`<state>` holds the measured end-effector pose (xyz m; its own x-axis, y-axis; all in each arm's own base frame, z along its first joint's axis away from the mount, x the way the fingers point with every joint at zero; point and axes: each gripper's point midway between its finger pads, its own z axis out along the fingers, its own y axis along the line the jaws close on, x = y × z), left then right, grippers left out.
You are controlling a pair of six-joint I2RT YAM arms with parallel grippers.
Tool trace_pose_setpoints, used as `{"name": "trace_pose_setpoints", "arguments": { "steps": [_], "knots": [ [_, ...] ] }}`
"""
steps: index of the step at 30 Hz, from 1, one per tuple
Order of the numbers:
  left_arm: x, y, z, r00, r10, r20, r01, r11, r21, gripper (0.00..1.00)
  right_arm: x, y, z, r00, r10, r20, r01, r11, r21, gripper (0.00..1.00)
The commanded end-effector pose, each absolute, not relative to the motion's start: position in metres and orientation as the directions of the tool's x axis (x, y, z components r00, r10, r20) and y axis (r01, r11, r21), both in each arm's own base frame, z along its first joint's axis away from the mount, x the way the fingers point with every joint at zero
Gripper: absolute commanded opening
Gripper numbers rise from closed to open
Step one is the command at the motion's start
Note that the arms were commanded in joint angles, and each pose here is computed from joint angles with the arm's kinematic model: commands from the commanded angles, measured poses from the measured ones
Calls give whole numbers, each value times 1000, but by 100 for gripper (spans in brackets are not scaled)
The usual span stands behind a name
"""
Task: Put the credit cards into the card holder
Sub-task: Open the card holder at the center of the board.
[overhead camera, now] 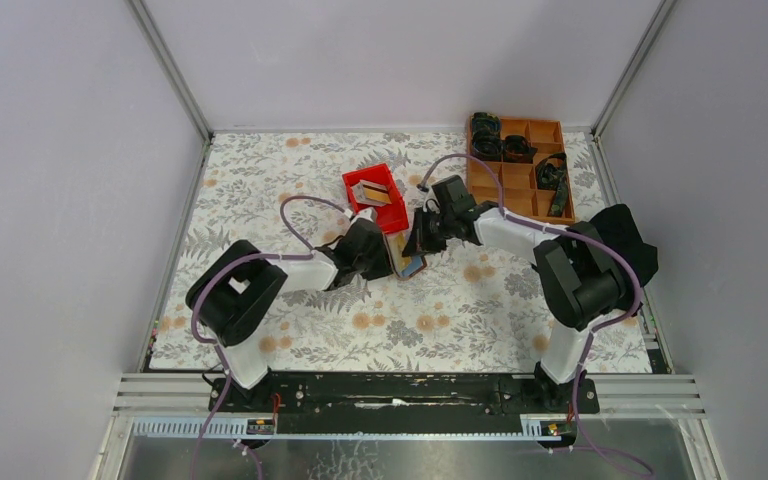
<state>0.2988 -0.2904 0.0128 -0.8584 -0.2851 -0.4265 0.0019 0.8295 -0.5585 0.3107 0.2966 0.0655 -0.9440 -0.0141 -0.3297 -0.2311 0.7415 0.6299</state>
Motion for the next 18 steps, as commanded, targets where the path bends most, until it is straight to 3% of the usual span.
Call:
{"name": "trace_pose_setpoints", "arguments": {
  "steps": [1, 18],
  "knots": [
    [255, -271, -30, -926, -212, -312, -36, 873, -487, 14, 298, 300, 49, -932, -124, -340, -297, 800, 522, 0],
    [229, -235, -32, -940, -191, -283, -77, 926, -371, 17, 288, 309, 23, -862, -316, -395, -418, 885, 205, 0]
  ]
}}
